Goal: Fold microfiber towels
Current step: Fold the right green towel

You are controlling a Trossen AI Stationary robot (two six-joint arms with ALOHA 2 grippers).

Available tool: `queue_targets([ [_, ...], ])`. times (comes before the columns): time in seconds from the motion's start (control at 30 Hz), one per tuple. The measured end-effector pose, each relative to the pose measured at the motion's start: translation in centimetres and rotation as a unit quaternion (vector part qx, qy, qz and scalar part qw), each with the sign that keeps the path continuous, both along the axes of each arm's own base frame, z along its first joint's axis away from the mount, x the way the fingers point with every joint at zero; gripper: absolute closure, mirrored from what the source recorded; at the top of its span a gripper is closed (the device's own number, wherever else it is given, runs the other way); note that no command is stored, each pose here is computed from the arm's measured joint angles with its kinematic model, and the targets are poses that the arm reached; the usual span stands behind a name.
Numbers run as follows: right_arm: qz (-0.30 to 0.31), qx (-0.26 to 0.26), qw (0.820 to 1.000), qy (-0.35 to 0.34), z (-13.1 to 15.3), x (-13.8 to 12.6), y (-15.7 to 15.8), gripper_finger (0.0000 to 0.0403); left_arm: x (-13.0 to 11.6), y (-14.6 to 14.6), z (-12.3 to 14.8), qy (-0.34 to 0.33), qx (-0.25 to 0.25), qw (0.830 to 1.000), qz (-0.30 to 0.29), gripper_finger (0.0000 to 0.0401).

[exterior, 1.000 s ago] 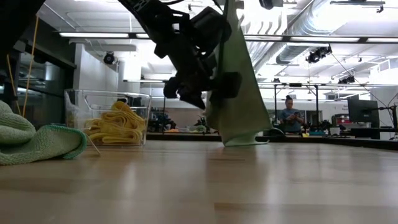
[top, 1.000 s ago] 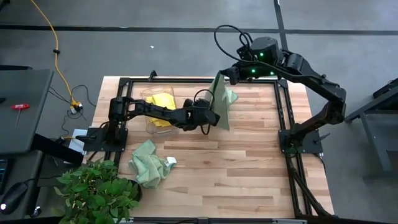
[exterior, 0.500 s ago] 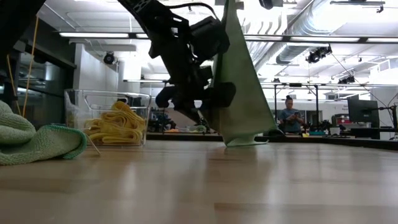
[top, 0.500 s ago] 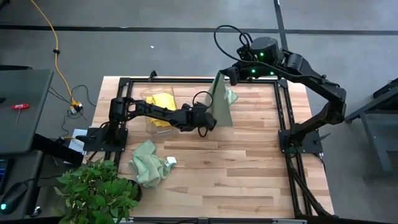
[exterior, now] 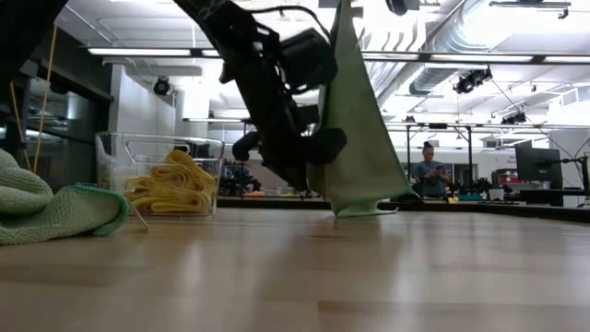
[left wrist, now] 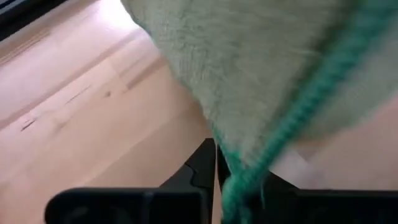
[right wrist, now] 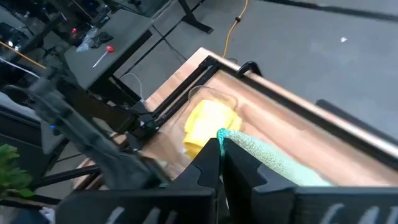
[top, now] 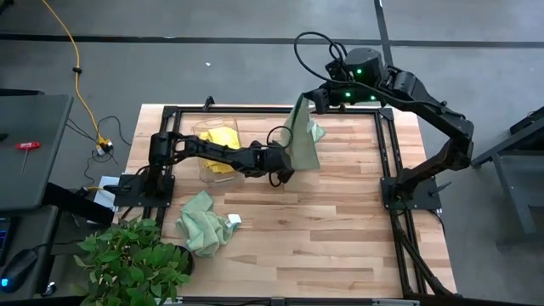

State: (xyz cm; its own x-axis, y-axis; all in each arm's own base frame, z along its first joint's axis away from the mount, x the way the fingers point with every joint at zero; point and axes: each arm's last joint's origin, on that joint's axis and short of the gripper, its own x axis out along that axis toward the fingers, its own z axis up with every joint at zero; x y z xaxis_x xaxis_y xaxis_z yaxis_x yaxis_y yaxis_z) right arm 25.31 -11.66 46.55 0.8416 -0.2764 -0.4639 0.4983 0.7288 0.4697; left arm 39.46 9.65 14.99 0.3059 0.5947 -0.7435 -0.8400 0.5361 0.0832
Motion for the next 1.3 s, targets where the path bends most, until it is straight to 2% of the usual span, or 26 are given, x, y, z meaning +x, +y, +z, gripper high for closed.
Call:
queue_targets([
  [0.17,-0.012,-0.013,1.000,0.016,0.1,-1.2,-0.7,0.0403,-0.9,0.2,3.7,0.003,0.010,0.998,-0.064,0.0399],
  [0.37,-0.021,-0.033,0.998,0.052,0.1,-3.0,-1.5,0.0403,-3.5,1.8,10.2,-0.050,0.021,0.990,-0.127,0.0401],
  [0.57,-0.024,-0.043,0.993,0.107,-0.6,-4.6,-2.6,0.0403,-7.7,4.1,16.0,-0.132,0.023,0.982,-0.133,0.0401],
  [0.67,-0.035,-0.036,0.992,0.116,-0.8,-5.0,-3.0,0.0403,-9.6,5.1,17.5,-0.148,0.024,0.981,-0.120,0.0401],
  [0.8,-0.039,-0.034,0.992,0.113,-0.7,-5.0,-3.1,0.0403,-10.2,5.7,17.8,-0.155,0.014,0.980,-0.121,0.0401],
  [0.9,-0.040,-0.033,0.992,0.112,-0.7,-5.0,-3.1,0.0403,-9.4,5.6,17.2,-0.155,0.010,0.979,-0.129,0.0395],
  [1.07,-0.051,-0.013,0.993,0.103,-0.7,-4.9,-3.0,0.0403,-6.2,4.3,14.6,-0.145,-0.003,0.976,-0.164,0.0361],
  [1.3,-0.044,0.009,0.994,0.098,-0.9,-4.1,-2.1,0.0403,-1.1,1.0,10.8,-0.169,0.003,0.960,-0.224,0.0268],
])
